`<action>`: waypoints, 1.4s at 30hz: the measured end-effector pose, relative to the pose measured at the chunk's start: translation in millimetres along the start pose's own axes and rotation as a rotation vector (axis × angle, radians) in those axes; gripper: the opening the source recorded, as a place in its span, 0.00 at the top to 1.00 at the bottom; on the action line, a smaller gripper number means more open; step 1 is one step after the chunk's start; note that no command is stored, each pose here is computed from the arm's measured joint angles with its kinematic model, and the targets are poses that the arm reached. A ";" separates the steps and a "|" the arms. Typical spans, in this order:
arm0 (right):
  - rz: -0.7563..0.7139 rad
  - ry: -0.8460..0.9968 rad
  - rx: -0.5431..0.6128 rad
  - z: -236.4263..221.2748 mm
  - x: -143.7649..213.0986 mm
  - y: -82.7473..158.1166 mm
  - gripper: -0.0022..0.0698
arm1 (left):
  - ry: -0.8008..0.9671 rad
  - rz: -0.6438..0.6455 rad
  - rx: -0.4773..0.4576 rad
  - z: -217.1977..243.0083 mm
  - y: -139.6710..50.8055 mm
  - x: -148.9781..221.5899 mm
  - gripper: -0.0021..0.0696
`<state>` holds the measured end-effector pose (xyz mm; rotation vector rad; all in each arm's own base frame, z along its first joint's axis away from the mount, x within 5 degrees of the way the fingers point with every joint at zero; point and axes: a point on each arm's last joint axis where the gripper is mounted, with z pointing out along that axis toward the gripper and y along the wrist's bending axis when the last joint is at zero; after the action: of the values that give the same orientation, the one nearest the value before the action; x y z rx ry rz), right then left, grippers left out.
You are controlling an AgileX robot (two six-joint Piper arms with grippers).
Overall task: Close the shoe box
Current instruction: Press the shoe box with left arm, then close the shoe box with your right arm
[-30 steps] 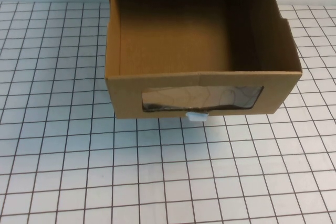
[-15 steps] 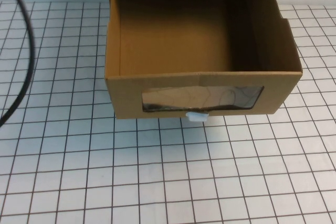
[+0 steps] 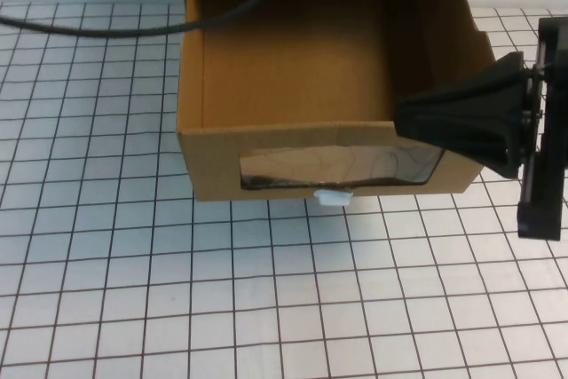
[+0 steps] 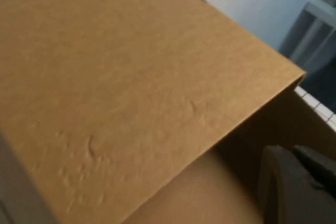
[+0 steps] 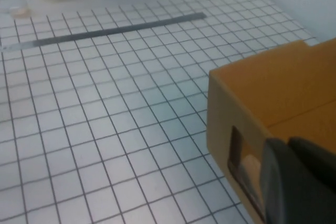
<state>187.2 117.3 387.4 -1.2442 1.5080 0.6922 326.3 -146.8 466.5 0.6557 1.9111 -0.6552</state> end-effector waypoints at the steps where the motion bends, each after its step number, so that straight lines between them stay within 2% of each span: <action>1: -0.019 0.010 -0.003 1.8 0.7 0.6 0.99 | 0.012 -0.016 0.032 13.5 4.4 -0.9 0.98; 9: -0.197 0.269 -0.011 23.9 13.0 17.7 0.99 | 0.050 -0.095 0.217 91.4 30.5 -4.6 0.98; 16: -0.246 0.378 -0.098 57.2 26.4 26.4 0.99 | 0.128 -0.246 0.236 137.4 52.0 20.6 0.98; 22: -0.315 0.525 -0.173 93.7 60.4 14.3 0.99 | 0.131 -0.268 0.246 139.6 52.2 21.2 0.98; 26: -0.375 0.551 -0.083 112.2 74.4 -2.7 0.99 | 0.135 -0.269 0.249 139.8 52.2 21.7 0.98; 34: -0.449 0.491 0.159 138.0 81.3 -32.9 0.99 | 0.134 -0.270 0.250 139.8 52.0 21.6 0.98; 42: -0.482 0.494 0.163 182.8 79.1 -65.5 0.99 | 0.135 -0.268 0.250 139.8 52.0 21.7 0.98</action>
<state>315.0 231.4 266.4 -1.6452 1.5210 -0.0640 440.5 -202.3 385.3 0.6163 2.0818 -1.0558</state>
